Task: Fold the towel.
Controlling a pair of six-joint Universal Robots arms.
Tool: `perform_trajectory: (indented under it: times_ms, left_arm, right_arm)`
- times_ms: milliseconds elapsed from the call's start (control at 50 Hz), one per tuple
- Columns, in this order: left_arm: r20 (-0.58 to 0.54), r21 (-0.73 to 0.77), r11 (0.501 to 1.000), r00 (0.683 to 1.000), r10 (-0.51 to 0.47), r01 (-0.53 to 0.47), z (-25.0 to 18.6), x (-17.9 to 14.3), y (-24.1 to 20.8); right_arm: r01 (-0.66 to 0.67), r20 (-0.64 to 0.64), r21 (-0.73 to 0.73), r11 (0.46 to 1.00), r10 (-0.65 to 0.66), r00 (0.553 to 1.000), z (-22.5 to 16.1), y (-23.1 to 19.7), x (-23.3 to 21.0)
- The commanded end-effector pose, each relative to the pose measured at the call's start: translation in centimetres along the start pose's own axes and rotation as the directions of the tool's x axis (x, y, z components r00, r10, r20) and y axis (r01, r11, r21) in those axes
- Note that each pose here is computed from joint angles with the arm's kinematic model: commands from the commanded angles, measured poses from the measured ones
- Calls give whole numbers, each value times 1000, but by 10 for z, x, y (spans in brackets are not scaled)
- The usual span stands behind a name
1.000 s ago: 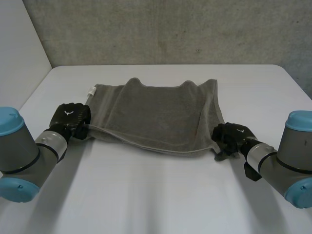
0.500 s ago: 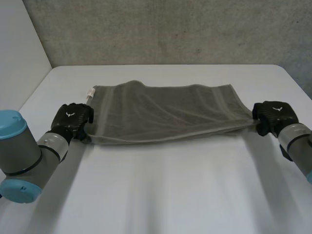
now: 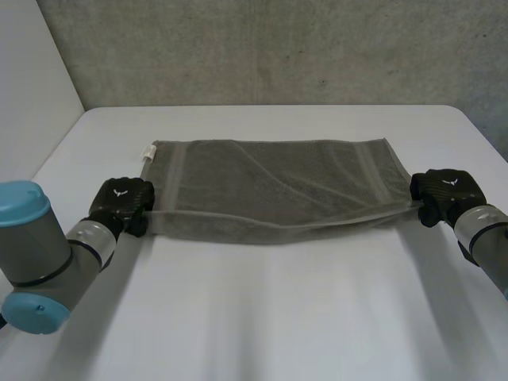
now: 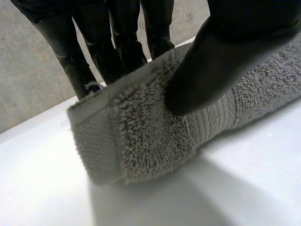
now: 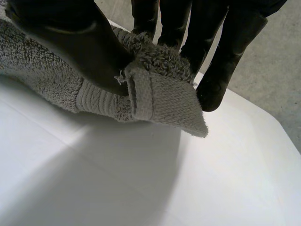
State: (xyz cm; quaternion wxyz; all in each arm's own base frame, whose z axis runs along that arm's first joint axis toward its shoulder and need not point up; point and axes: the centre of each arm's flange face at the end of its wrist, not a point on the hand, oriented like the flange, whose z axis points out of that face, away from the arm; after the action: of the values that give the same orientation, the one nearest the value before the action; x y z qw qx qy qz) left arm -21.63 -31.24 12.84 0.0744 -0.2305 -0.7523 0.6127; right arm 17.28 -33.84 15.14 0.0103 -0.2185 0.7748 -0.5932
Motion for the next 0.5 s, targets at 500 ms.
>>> perform_trajectory:
  times_ms: [500]
  left_arm:
    - [-85, 51, 999, 996, 0, 4, -108, -26, -96]
  right_arm:
    - [684, 497, -160, 711, -541, 679, -137, -62, -25]
